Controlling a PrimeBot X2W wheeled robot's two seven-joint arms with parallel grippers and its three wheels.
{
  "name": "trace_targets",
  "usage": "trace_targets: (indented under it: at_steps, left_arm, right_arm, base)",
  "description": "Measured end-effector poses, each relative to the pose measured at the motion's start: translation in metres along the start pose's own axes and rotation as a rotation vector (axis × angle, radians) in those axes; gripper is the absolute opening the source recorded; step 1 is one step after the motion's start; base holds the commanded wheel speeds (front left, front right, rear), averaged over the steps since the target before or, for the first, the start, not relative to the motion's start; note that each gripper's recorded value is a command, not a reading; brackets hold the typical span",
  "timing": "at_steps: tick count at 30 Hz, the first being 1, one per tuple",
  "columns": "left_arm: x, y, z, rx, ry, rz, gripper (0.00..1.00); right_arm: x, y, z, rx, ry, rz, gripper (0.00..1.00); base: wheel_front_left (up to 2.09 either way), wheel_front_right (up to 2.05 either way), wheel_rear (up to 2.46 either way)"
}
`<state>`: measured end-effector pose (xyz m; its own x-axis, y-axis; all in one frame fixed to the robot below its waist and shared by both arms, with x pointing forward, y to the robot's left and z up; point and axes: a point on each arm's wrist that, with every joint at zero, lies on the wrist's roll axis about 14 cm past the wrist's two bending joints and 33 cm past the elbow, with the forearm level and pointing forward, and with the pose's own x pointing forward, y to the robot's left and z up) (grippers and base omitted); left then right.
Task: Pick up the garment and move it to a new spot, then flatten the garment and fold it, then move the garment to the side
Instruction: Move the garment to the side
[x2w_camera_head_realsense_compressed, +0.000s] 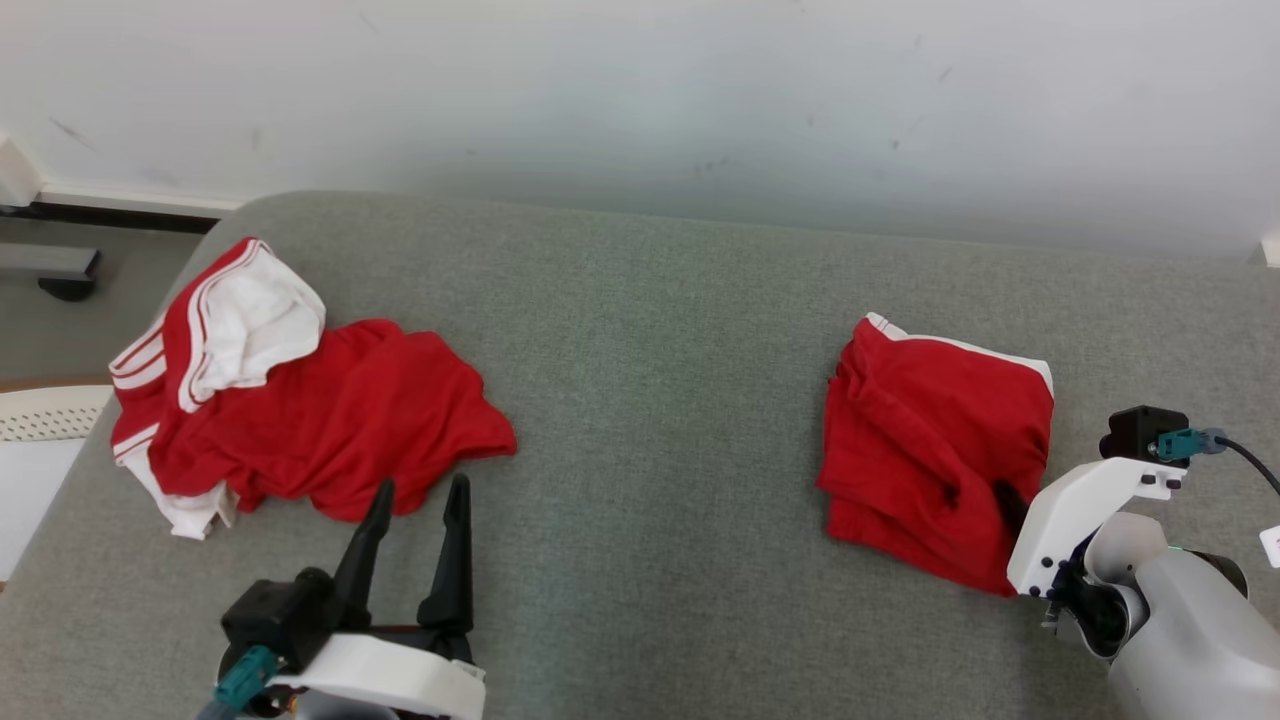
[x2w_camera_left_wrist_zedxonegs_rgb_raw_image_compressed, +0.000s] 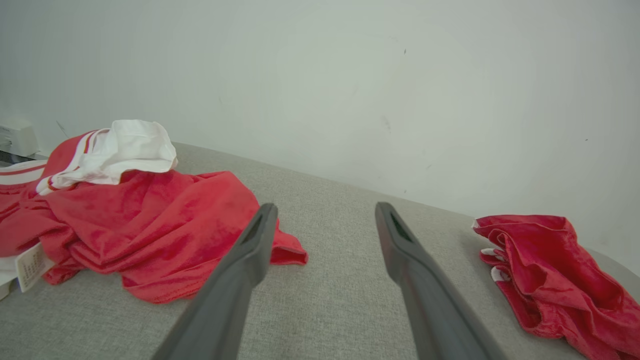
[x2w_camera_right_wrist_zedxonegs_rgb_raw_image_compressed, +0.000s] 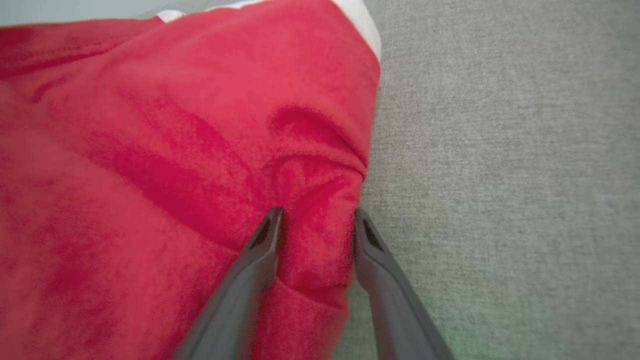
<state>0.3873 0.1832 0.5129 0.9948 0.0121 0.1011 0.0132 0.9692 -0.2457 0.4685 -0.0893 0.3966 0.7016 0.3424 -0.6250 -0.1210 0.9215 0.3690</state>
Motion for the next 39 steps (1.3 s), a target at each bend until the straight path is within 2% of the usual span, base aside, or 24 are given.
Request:
trace_targets:
  at_steps: [6,10,15,26,32,39]
  left_arm:
    - [0.001,-0.010,0.004,0.004,-0.011,-0.032,1.00]
    - [0.003,-0.029,0.004,0.002,-0.014,-0.094,1.00]
    - [0.008,-0.068,0.000,0.002,-0.006,-0.217,1.00]
    - [0.023,-0.161,-0.021,-0.033,0.040,-0.492,1.00]
    - [0.033,-0.191,-0.042,-0.047,0.083,-0.587,1.00]
    - [0.054,-0.188,-0.082,-0.051,0.156,-0.584,1.00]
  right_arm:
    - [-0.008,0.004,0.015,-0.008,-0.084,0.011,0.00]
    - [-0.020,-0.003,0.027,-0.018,-0.147,-0.001,0.00]
    - [-0.038,-0.023,0.037,-0.030,-0.201,-0.038,0.00]
    - [-0.076,-0.073,0.051,0.024,-0.322,-0.129,0.00]
    - [-0.075,-0.102,0.060,-0.068,-0.303,-0.186,0.00]
    - [-0.065,-0.155,0.085,-0.236,-0.250,-0.296,0.00]
  base:
    - [0.00,0.00,0.00]
    - [0.00,0.00,0.00]
    - [0.00,0.00,0.00]
    - [0.00,0.00,0.00]
    - [0.00,0.00,0.00]
    - [0.00,0.00,0.00]
